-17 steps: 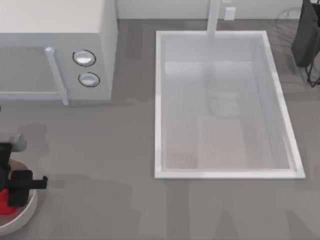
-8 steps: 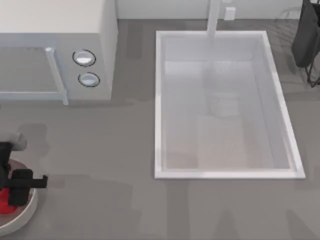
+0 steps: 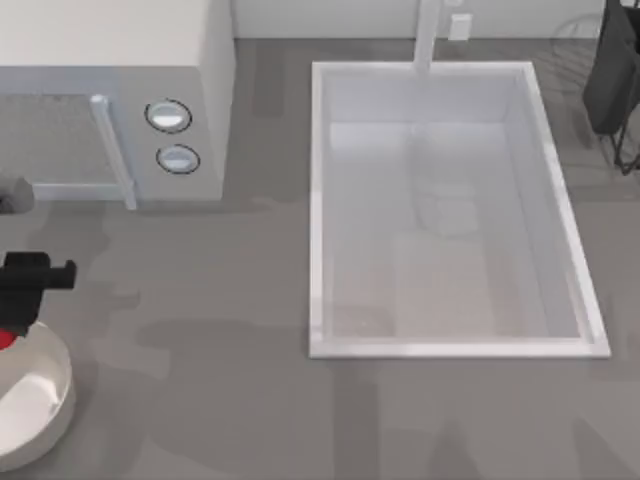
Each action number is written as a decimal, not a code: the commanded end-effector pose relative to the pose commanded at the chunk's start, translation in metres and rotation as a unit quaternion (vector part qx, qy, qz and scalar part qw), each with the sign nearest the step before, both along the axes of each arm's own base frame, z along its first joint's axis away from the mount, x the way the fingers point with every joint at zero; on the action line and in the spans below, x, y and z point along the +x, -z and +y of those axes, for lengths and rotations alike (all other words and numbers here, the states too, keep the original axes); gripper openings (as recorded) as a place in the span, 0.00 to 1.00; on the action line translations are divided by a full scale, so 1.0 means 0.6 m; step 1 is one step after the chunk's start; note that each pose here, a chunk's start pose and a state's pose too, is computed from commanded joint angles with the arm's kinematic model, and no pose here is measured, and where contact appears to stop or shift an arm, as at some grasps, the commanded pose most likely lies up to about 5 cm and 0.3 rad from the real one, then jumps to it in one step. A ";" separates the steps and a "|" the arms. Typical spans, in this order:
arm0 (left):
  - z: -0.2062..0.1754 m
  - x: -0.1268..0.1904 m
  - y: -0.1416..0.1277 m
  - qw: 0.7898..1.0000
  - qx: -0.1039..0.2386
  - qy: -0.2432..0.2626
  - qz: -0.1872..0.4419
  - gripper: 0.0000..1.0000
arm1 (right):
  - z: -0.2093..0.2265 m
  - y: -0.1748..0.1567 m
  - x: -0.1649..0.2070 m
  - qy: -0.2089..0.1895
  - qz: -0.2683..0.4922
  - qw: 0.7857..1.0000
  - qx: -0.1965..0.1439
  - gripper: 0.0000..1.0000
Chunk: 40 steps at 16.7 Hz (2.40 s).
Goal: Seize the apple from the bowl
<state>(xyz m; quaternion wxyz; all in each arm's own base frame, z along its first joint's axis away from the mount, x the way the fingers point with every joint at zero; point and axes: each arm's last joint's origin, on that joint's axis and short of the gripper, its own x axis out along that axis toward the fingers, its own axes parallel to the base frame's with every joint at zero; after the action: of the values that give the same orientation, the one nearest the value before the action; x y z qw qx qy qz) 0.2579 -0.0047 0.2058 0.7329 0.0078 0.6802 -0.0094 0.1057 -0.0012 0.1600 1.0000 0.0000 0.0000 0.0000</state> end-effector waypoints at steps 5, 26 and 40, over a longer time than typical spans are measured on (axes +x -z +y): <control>0.000 -0.012 -0.168 1.000 0.000 0.000 0.009 0.00 | 0.000 0.000 0.000 0.000 0.000 1.000 0.000 1.00; -0.231 0.012 -0.151 0.999 -0.001 -0.002 0.032 0.00 | 0.000 0.000 0.000 0.000 0.000 1.000 0.000 1.00; -0.306 0.009 -0.034 0.999 0.001 -0.003 0.036 0.00 | 0.000 0.000 0.000 0.000 0.000 1.000 0.000 1.00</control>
<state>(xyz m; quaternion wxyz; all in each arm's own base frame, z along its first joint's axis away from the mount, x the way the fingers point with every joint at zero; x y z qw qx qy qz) 0.2633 -0.1885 0.2264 0.7078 0.0061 0.7063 -0.0075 0.1057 -0.0012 0.1600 1.0000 0.0000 0.0000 0.0000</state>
